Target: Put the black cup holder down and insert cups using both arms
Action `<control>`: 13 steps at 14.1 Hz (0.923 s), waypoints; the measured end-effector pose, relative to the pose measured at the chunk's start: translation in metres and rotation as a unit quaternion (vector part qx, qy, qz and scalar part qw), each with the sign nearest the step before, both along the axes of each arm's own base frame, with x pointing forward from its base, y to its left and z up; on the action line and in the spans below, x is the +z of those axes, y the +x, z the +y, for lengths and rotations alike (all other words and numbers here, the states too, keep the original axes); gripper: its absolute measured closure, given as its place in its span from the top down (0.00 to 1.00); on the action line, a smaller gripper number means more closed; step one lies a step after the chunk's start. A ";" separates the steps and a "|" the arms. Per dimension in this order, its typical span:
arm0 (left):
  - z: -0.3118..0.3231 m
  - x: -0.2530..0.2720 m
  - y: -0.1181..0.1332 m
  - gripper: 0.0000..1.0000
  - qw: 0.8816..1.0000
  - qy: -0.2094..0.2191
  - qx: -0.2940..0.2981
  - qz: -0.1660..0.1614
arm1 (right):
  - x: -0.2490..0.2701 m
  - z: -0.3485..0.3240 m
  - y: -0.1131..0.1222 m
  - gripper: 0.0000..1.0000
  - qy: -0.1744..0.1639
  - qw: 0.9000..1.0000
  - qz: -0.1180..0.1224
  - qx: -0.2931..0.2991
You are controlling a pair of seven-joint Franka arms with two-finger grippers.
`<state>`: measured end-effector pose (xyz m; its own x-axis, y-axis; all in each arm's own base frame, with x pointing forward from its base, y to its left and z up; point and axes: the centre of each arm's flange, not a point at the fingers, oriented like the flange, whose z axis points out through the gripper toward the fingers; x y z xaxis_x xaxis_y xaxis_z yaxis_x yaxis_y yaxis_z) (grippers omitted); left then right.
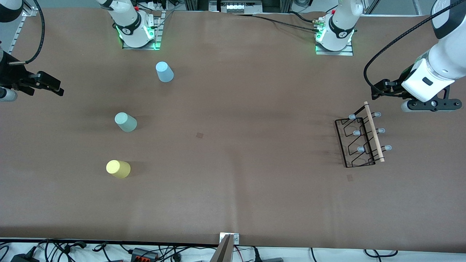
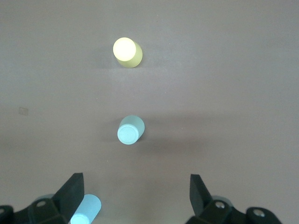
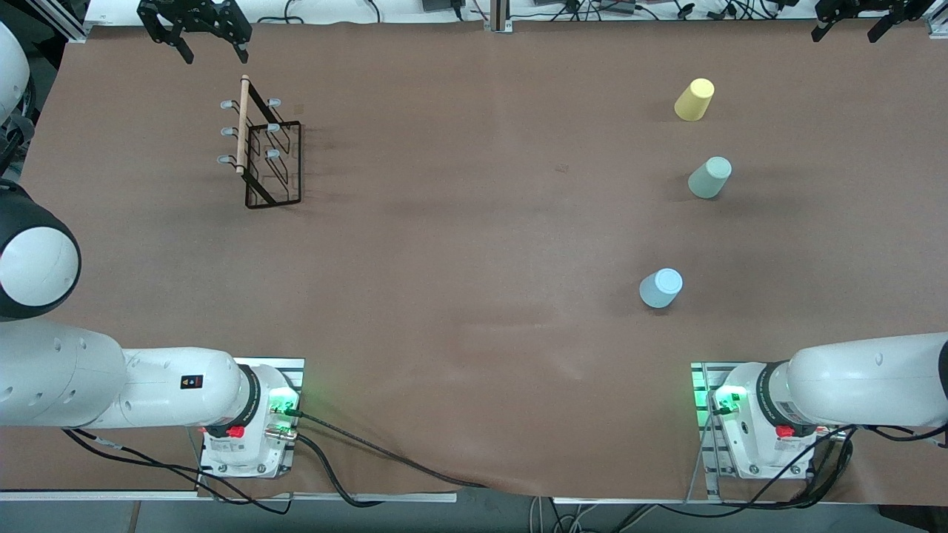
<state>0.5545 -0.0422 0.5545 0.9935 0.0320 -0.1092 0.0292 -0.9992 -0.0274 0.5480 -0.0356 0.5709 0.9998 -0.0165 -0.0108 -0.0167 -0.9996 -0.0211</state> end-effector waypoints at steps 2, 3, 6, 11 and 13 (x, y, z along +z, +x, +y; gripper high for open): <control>0.000 0.000 0.000 1.00 1.000 0.000 0.002 0.000 | 0.000 0.000 0.000 1.00 0.000 1.000 0.000 0.000; 0.000 0.000 0.000 1.00 1.000 0.000 0.002 0.000 | 0.000 0.000 0.000 1.00 0.000 1.000 0.000 0.000; 0.000 0.000 0.000 1.00 1.000 0.000 0.003 0.000 | 0.000 0.000 0.000 1.00 0.000 1.000 0.000 0.000; -0.001 0.003 0.001 1.00 1.000 0.000 0.004 -0.003 | 0.000 0.000 0.000 1.00 0.000 1.000 0.000 0.000; -0.001 0.003 0.001 1.00 1.000 0.000 0.006 -0.004 | -0.002 0.001 0.001 1.00 0.000 1.000 0.002 0.001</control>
